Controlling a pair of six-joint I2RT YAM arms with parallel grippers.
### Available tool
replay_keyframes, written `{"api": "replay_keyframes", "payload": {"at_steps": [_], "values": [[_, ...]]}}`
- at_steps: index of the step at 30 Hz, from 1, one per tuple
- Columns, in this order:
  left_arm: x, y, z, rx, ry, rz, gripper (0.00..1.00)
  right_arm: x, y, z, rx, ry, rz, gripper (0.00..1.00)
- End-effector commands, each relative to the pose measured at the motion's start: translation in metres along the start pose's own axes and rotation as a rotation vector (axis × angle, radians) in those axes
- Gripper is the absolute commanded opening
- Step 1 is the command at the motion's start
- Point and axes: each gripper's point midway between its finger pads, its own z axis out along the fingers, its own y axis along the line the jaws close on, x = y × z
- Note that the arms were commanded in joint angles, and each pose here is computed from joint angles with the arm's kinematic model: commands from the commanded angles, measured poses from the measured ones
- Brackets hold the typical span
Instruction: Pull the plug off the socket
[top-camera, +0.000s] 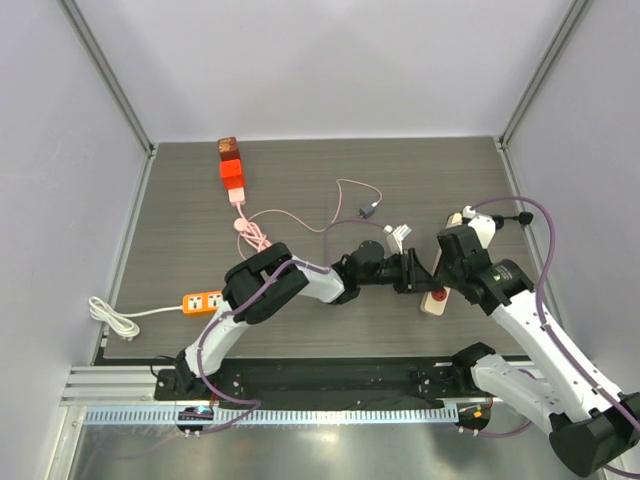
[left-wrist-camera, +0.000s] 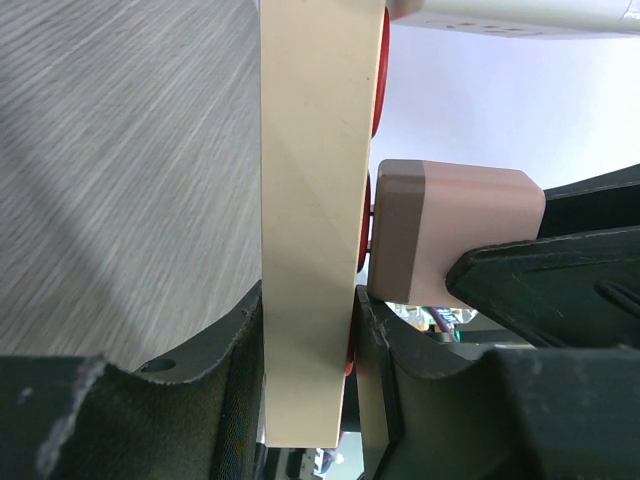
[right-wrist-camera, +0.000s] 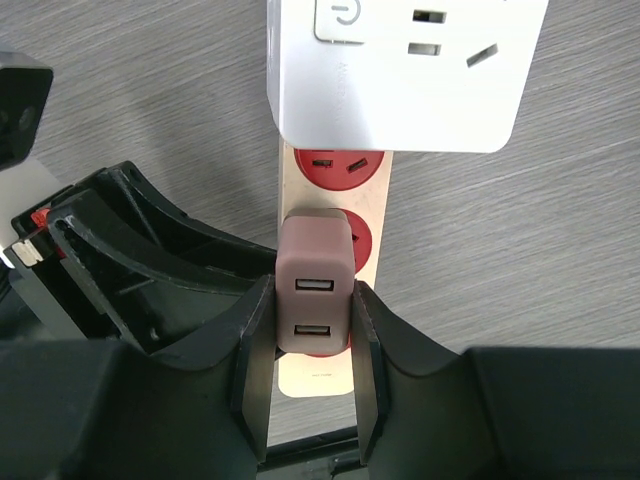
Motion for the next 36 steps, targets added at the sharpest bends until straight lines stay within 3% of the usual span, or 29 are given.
{"api": "replay_keyframes", "payload": {"at_steps": [1, 9, 12, 13, 15, 21, 32, 35, 36], "values": [[0.039, 0.195, -0.063, -0.633, 0.013, -0.157, 0.0, -0.059, 0.032, -0.024, -0.17, -0.235, 0.081, 0.01], [0.034, 0.179, -0.061, -0.574, 0.013, -0.102, 0.02, -0.02, 0.032, 0.007, -0.139, -0.118, 0.077, 0.01], [0.033, 0.175, -0.065, -0.574, 0.005, -0.09, 0.44, -0.006, 0.032, 0.015, -0.139, -0.079, 0.078, 0.01], [0.033, 0.173, -0.065, -0.57, 0.006, -0.088, 0.5, -0.005, 0.033, 0.015, -0.14, -0.077, 0.088, 0.01], [0.036, 0.171, -0.068, -0.557, 0.016, -0.09, 0.61, -0.003, 0.034, 0.019, -0.128, -0.061, 0.089, 0.01], [0.039, 0.163, -0.072, -0.519, 0.02, -0.084, 0.74, 0.014, 0.042, 0.034, -0.138, 0.003, 0.097, 0.01], [0.007, 0.132, -0.104, -0.613, -0.043, 0.136, 0.78, 0.047, 0.046, 0.053, -0.133, 0.119, 0.054, 0.01], [0.005, 0.134, -0.11, -0.641, -0.05, 0.157, 0.7, 0.049, 0.049, 0.054, -0.148, 0.142, 0.04, 0.04], [0.005, 0.134, -0.111, -0.643, -0.054, 0.16, 0.57, 0.052, 0.052, 0.054, -0.16, 0.158, 0.022, 0.08]]}}
